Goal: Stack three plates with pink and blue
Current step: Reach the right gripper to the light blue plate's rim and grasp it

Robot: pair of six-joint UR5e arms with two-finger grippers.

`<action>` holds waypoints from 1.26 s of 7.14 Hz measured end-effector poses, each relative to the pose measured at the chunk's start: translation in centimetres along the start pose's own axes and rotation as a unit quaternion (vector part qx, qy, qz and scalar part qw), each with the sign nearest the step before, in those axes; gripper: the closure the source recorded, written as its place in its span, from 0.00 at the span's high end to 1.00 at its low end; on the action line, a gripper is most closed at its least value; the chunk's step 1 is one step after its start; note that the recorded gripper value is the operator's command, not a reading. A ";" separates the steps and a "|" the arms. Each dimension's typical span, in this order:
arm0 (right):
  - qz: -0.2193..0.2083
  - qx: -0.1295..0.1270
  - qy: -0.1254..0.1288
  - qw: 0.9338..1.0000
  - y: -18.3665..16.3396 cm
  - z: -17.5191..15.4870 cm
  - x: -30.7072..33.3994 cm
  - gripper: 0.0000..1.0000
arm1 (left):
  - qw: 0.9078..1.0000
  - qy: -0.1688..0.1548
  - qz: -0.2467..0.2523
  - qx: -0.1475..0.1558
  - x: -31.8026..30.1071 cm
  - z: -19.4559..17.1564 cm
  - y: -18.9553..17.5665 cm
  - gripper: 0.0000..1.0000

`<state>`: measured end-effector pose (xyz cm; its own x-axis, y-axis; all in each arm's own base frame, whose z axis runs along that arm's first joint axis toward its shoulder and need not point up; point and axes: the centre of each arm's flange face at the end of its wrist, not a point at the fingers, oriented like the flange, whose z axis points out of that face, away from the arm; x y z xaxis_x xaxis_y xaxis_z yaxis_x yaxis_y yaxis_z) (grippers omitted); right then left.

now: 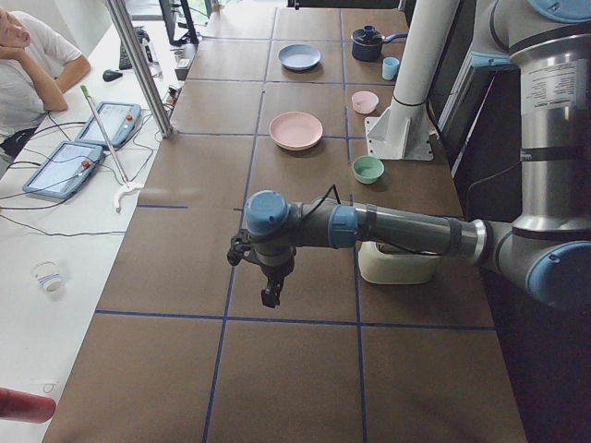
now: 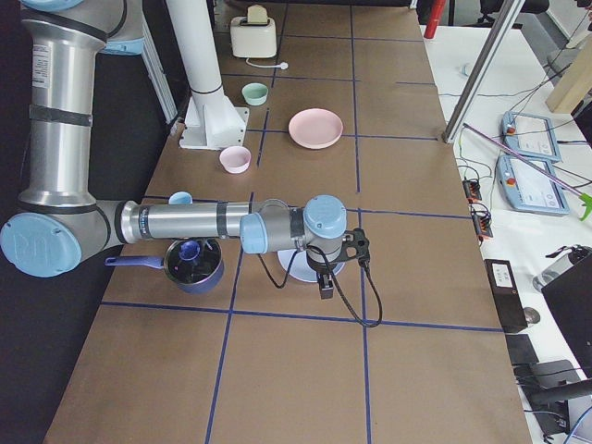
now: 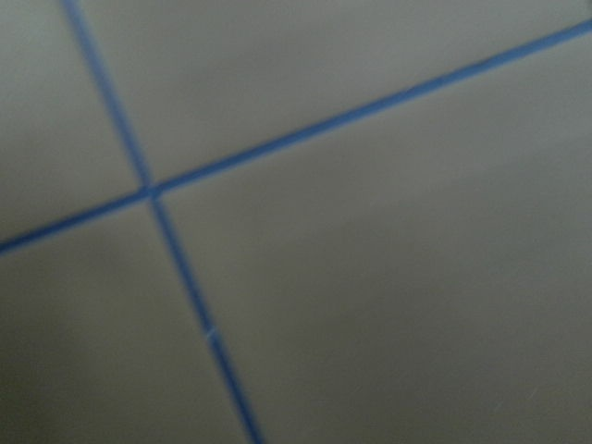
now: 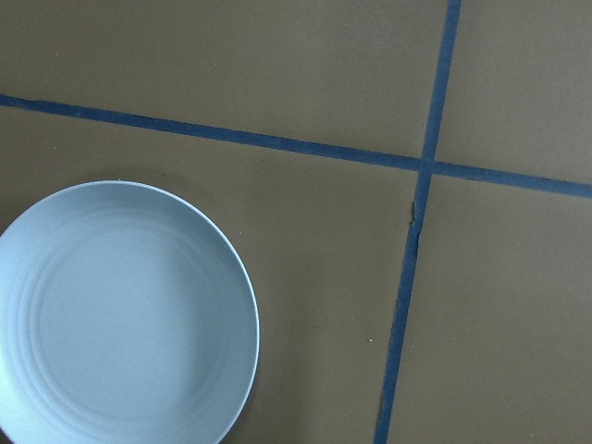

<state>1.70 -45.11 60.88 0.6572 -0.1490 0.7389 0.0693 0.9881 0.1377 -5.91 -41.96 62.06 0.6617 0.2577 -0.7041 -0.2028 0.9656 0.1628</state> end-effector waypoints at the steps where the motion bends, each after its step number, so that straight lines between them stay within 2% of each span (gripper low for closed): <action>1: 0.021 -0.001 -0.003 1.000 -0.4 1.3 -1.6 1.00 | 1.000 0.004 -0.015 0.003 -1.7 0.1 1.9 1.00; 3: 0.063 0.020 -0.014 0.998 -0.3 5.5 -4.1 1.00 | 1.000 0.007 -0.025 0.004 -2.7 0.2 2.9 1.00; 5: 0.085 0.040 -0.028 0.995 0.9 11.4 -4.3 0.99 | 1.000 0.007 -0.025 0.005 -2.7 0.1 2.9 1.00; 6: 0.084 0.039 -0.028 0.995 1.9 14.0 -4.1 0.92 | 1.000 0.007 -0.025 0.006 -2.7 0.1 2.9 1.00; 7: 0.080 0.037 -0.026 0.996 2.7 15.9 -3.6 0.44 | 1.000 0.007 -0.025 0.006 -2.7 0.1 2.9 1.00; 8: 0.075 0.035 -0.026 0.996 3.3 17.0 -3.2 0.13 | 1.000 0.008 -0.025 0.006 -2.7 0.1 2.9 1.00; 9: 0.073 0.034 -0.028 0.996 3.6 17.5 -3.0 0.01 | 1.000 0.009 -0.025 0.006 -2.7 0.1 2.9 1.00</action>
<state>-13.12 -41.78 70.67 0.6134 -0.0076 0.7897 -0.0761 0.9947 0.0687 -8.18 -39.82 64.51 0.6576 0.2092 -0.7237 -0.1612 0.9775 0.1360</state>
